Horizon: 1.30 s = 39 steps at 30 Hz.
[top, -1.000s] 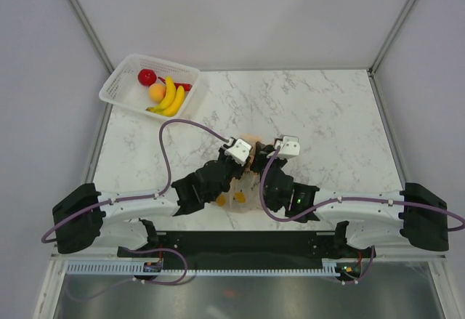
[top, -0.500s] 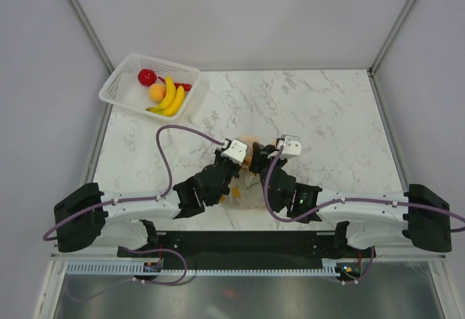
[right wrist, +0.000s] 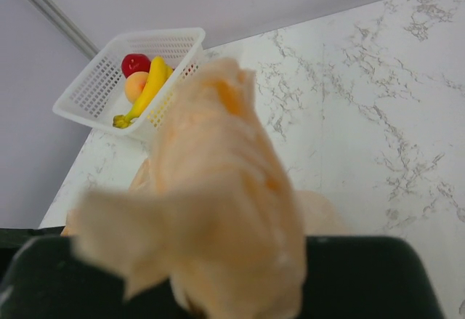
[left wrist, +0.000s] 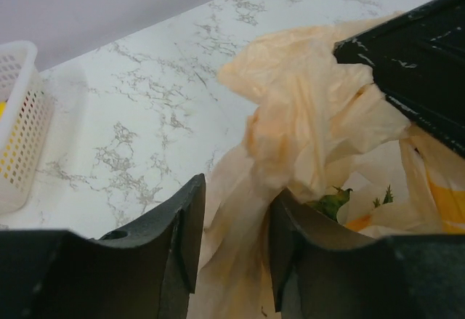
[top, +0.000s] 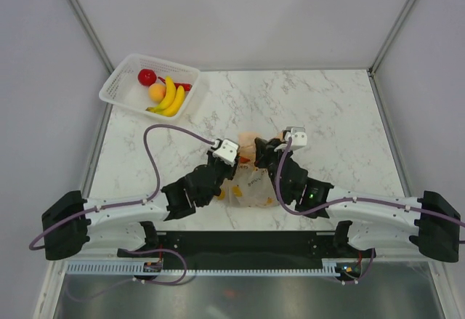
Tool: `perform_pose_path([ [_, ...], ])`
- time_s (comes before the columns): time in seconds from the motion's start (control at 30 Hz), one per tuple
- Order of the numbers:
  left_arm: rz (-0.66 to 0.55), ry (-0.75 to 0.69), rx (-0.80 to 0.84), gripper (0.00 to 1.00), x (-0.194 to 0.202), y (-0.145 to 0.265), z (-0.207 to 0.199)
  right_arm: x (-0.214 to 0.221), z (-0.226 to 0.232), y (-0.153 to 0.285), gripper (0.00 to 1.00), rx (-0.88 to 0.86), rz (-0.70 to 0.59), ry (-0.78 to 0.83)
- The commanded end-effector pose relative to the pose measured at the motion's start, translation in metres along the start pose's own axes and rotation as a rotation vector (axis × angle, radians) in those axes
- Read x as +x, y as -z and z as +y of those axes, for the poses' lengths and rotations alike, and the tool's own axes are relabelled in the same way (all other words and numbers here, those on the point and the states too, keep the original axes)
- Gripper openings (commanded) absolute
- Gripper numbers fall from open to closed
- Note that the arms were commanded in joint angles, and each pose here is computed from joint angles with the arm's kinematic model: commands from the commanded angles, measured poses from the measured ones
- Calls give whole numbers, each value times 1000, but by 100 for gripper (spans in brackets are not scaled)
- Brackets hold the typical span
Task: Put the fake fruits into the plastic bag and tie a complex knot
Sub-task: Tie the plastic bag at the center of the board.
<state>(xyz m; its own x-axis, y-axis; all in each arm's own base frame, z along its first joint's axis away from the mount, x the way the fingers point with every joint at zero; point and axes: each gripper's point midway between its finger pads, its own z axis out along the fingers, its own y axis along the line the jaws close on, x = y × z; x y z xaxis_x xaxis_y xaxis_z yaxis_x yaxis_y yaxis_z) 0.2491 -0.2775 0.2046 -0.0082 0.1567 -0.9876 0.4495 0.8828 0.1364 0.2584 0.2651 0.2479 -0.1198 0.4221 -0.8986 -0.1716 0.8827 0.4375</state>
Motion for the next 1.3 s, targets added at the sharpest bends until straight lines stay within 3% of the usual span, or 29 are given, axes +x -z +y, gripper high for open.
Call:
perform_pose_path([
  [0.0, 49, 79, -43, 46, 11, 14, 19, -22, -15, -1, 0, 18, -43, -7],
  [0.43, 36, 281, 21, 79, -25, 63, 41, -16, -13, -2, 0, -15, -24, 34],
  [0.57, 21, 353, 51, 94, -47, 65, 36, -14, -2, 0, 0, -99, -17, 79],
  [0.73, 49, 370, 34, 100, -62, 55, 31, -10, 24, 7, 0, -274, 3, 130],
  [0.9, 74, 408, -108, 100, -58, 41, 69, -14, 34, 6, 0, -312, 4, 146],
  [1.0, 65, 521, -7, 91, -62, 34, 80, -16, 36, 5, 0, -326, 4, 153],
  [1.1, 88, 539, 15, 81, -57, 26, 94, -16, 39, 6, 0, -336, 7, 156],
  [1.13, 110, 541, 98, 80, -60, 25, 84, -15, 38, 4, 0, -335, 10, 160],
  [1.2, 171, 571, 103, 79, -45, 11, 90, -15, 39, 4, 0, -347, 13, 161],
  [1.27, 185, 617, 280, 72, -49, 3, 70, -14, 40, 4, 0, -350, 18, 162],
])
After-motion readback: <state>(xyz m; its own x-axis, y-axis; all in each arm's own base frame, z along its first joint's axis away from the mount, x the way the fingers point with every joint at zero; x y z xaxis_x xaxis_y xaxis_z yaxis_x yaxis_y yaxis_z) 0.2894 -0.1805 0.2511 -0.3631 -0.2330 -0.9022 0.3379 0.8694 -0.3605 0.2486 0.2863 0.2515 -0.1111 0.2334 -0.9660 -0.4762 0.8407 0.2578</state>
